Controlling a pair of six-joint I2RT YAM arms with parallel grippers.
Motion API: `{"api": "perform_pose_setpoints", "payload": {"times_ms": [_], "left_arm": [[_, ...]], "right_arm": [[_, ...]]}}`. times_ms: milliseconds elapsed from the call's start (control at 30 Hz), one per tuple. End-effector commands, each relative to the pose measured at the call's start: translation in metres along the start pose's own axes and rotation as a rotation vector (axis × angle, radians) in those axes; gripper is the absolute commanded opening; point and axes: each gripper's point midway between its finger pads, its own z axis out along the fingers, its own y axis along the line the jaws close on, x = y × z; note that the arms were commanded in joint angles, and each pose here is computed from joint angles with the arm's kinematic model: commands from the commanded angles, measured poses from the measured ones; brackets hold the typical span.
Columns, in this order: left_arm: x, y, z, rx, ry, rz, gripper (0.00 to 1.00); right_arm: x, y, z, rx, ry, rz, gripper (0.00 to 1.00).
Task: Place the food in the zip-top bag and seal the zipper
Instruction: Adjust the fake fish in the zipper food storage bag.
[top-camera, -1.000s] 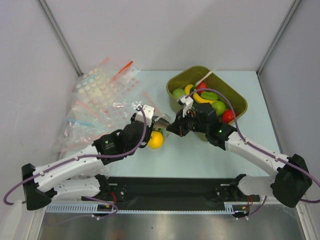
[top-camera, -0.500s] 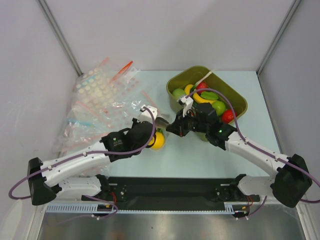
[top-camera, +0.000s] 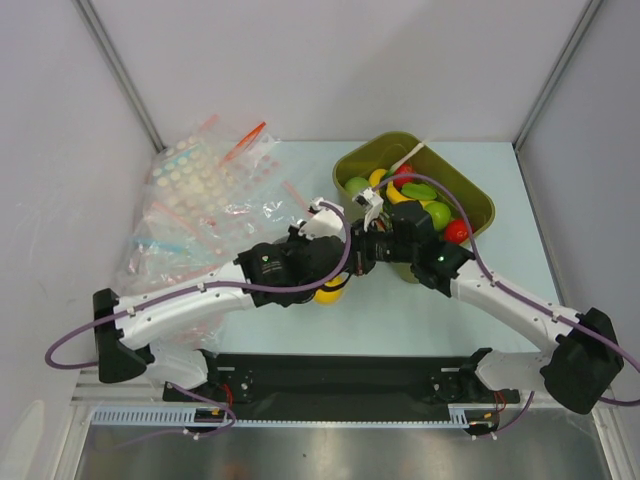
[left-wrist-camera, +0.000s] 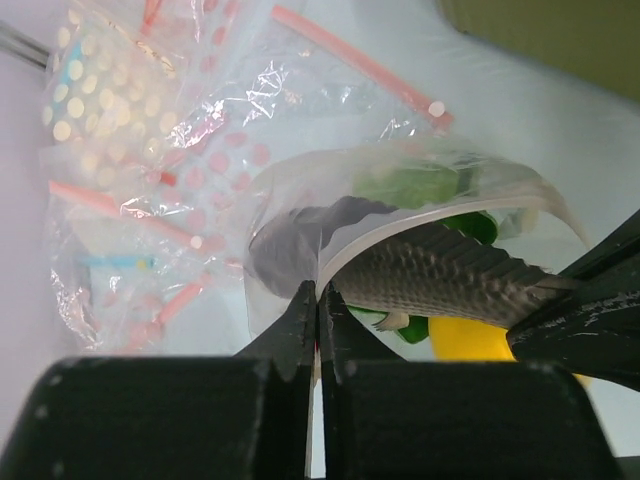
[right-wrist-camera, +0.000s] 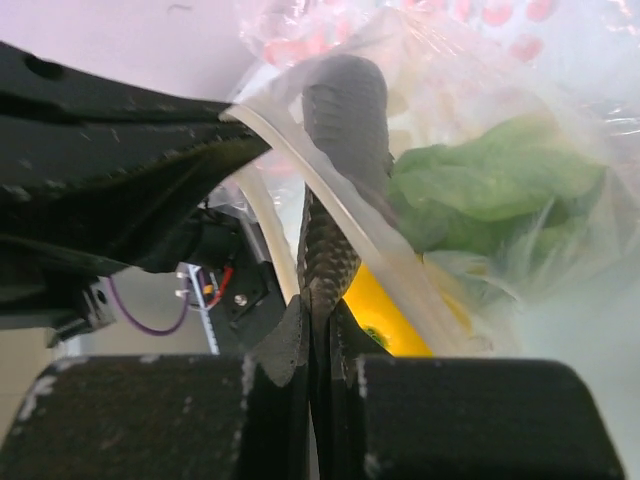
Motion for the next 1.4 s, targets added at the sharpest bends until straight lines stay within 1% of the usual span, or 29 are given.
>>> {"api": "perform_pose_setpoints", "payload": {"times_ms": [0, 100, 133, 200, 267, 367, 400, 467, 500, 533, 567, 600, 667, 700, 767, 800, 833, 933, 967, 1067, 1133, 1167, 1267, 1367], "left_arm": [[-0.013, 0.010, -0.013, 0.011, -0.022, -0.043, 0.00], [-0.021, 0.003, -0.021, 0.100, -0.043, -0.074, 0.01], [-0.023, 0.002, -0.022, 0.116, -0.049, -0.081, 0.00], [-0.026, 0.005, -0.026, 0.132, -0.064, -0.094, 0.00], [-0.028, 0.006, -0.029, 0.145, -0.072, -0.103, 0.00], [-0.034, -0.002, -0.036, 0.235, -0.104, -0.131, 0.00], [-0.035, -0.012, -0.039, 0.294, -0.118, -0.149, 0.00], [-0.041, -0.015, -0.045, 0.352, -0.153, -0.169, 0.00], [-0.039, -0.020, -0.045, 0.374, -0.154, -0.165, 0.00], [-0.043, -0.025, -0.048, 0.408, -0.169, -0.178, 0.00], [-0.045, -0.025, -0.051, 0.425, -0.176, -0.179, 0.00], [-0.044, -0.028, -0.051, 0.438, -0.177, -0.179, 0.00], [-0.046, -0.034, -0.053, 0.474, -0.191, -0.184, 0.00], [-0.044, -0.035, -0.054, 0.482, -0.192, -0.180, 0.00], [-0.042, -0.037, -0.050, 0.480, -0.200, -0.185, 0.00], [-0.037, -0.035, -0.046, 0.474, -0.195, -0.186, 0.00], [-0.037, -0.034, -0.044, 0.476, -0.199, -0.194, 0.00], [-0.036, -0.030, -0.041, 0.495, -0.225, -0.235, 0.00], [-0.036, -0.029, -0.041, 0.501, -0.235, -0.245, 0.00], [-0.036, -0.026, -0.047, 0.532, -0.270, -0.287, 0.00], [-0.037, -0.028, -0.052, 0.570, -0.290, -0.302, 0.00], [-0.040, -0.022, -0.058, 0.581, -0.314, -0.318, 0.00], [-0.039, -0.018, -0.063, 0.597, -0.339, -0.336, 0.00], [-0.032, -0.014, -0.058, 0.565, -0.328, -0.339, 0.00]], "right_arm": [[-0.014, 0.026, 0.003, -0.075, -0.001, 0.047, 0.00], [-0.010, 0.026, 0.011, -0.032, 0.012, 0.019, 0.00], [-0.008, 0.022, 0.013, 0.013, 0.010, 0.010, 0.00], [-0.002, 0.022, 0.017, 0.044, 0.033, -0.025, 0.00], [0.000, 0.014, 0.020, 0.090, 0.041, -0.015, 0.00], [0.002, 0.007, 0.025, 0.123, 0.052, 0.011, 0.00], [0.002, 0.008, 0.028, 0.113, 0.046, 0.013, 0.00], [0.002, 0.011, 0.032, 0.098, 0.033, 0.021, 0.00], [-0.005, 0.015, 0.035, 0.079, 0.001, 0.031, 0.00], [0.000, 0.013, 0.037, 0.073, -0.002, 0.046, 0.00], [-0.001, 0.013, 0.039, 0.063, -0.016, 0.051, 0.00], [-0.011, 0.018, 0.042, 0.035, -0.063, 0.055, 0.04], [-0.007, 0.021, 0.047, 0.003, -0.064, 0.063, 0.02], [-0.012, 0.027, 0.048, -0.034, -0.084, 0.056, 0.04], [-0.009, 0.037, 0.047, -0.087, -0.079, 0.060, 0.09], [-0.014, 0.043, 0.045, -0.108, -0.104, 0.048, 0.16], [-0.014, 0.039, 0.046, -0.088, -0.119, 0.049, 0.18], [-0.006, 0.029, 0.055, -0.024, -0.109, 0.039, 0.20], [0.002, 0.024, 0.063, -0.013, -0.078, 0.029, 0.19], [0.006, 0.025, 0.072, -0.019, -0.039, 0.035, 0.19], [0.010, 0.027, 0.080, -0.028, -0.035, 0.030, 0.21], [0.011, 0.028, 0.082, -0.028, -0.036, 0.025, 0.21], [0.016, 0.031, 0.090, -0.030, -0.029, 0.006, 0.22], [0.013, 0.038, 0.085, -0.045, -0.040, -0.014, 0.43]]}}
